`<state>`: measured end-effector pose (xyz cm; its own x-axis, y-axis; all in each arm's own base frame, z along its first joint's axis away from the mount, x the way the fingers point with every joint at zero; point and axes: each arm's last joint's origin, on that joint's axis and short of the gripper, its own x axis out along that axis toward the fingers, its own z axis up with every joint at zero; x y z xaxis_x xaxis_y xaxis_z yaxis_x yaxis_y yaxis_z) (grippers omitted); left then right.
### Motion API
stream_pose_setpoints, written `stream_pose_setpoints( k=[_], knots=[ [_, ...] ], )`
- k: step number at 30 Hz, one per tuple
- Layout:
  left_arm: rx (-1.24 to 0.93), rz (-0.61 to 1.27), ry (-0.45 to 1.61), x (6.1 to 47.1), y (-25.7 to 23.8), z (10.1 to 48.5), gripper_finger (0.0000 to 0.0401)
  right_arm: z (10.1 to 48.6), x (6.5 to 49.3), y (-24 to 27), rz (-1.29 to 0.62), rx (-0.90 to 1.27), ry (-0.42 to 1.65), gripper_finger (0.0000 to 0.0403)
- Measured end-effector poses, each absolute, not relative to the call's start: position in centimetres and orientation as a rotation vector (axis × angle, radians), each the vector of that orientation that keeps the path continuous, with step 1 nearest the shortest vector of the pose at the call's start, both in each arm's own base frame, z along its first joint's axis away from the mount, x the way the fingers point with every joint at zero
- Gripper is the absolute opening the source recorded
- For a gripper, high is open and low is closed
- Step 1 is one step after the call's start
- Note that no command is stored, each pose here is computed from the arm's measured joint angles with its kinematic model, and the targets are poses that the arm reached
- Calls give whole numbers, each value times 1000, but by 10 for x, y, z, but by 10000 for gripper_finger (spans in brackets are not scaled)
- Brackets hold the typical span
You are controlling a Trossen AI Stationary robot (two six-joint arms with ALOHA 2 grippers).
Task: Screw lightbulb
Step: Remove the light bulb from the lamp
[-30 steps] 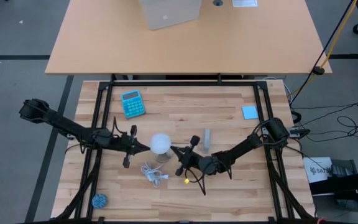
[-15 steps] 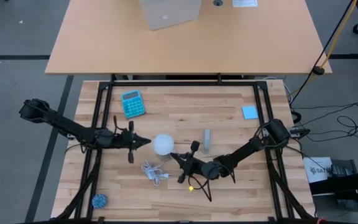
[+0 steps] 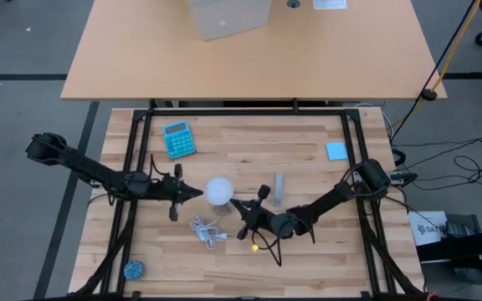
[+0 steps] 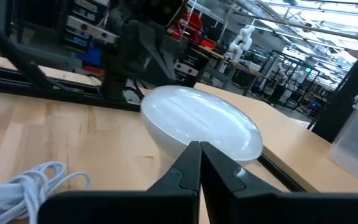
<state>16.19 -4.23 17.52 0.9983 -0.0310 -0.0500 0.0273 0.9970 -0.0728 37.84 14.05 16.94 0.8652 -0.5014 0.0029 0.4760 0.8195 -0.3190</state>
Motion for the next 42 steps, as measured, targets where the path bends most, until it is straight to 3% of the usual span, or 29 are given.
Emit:
stream_pose_setpoints(
  k=[21, 33, 42],
  knots=[
    [-56, -137, 56, 161, -46, 175, 0, 169, 382, 129, -554, -308, 86, 0],
    [-34, 91, 41, 161, -41, 176, 0, 169, 374, 151, -491, -354, 88, 0],
    [-85, 95, 99, 165, -40, 166, 0, 171, 376, 147, -504, -341, 77, 0]
  ],
)
